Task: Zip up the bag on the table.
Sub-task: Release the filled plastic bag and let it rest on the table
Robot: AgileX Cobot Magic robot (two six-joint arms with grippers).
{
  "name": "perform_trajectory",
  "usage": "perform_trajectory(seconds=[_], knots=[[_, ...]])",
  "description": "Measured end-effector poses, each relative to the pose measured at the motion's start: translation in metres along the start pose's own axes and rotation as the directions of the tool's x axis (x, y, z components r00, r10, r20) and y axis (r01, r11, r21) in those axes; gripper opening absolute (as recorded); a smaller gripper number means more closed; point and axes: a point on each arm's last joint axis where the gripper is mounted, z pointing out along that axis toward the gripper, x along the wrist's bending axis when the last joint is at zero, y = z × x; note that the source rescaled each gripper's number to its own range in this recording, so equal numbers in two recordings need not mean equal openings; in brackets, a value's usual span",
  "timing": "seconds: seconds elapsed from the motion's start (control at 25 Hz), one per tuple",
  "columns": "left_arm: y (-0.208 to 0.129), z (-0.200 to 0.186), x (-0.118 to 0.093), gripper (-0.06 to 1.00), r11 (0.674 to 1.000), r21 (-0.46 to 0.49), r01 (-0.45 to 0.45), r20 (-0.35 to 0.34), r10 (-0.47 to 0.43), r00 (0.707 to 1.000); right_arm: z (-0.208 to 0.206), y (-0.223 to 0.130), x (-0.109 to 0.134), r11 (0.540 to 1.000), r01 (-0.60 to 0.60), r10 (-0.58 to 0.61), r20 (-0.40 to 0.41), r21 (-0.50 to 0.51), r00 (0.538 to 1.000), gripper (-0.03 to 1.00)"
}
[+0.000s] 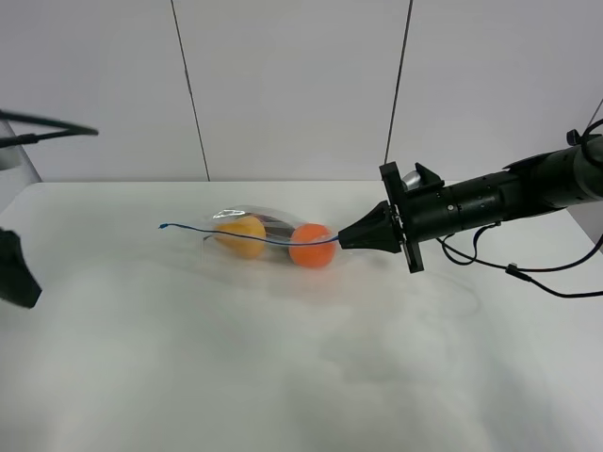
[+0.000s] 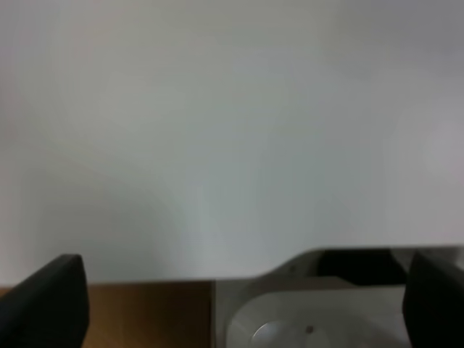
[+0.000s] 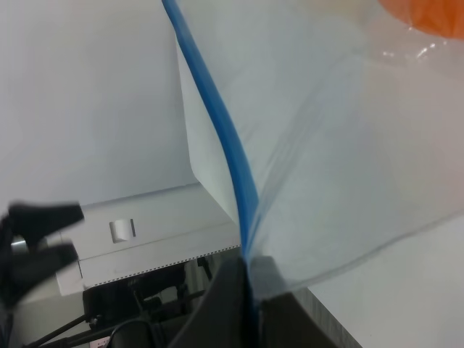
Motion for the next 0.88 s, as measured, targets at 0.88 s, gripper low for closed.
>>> perform_trajectory(seconds=[0.88], knots=[[-0.15, -0.007, -0.003, 1.0, 0.867, -0.495, -0.057, -0.065, 0.029, 0.997, 0.0, 0.0, 0.0, 1.0, 0.01, -0.01, 0.002, 0.001, 1.0, 0.0]])
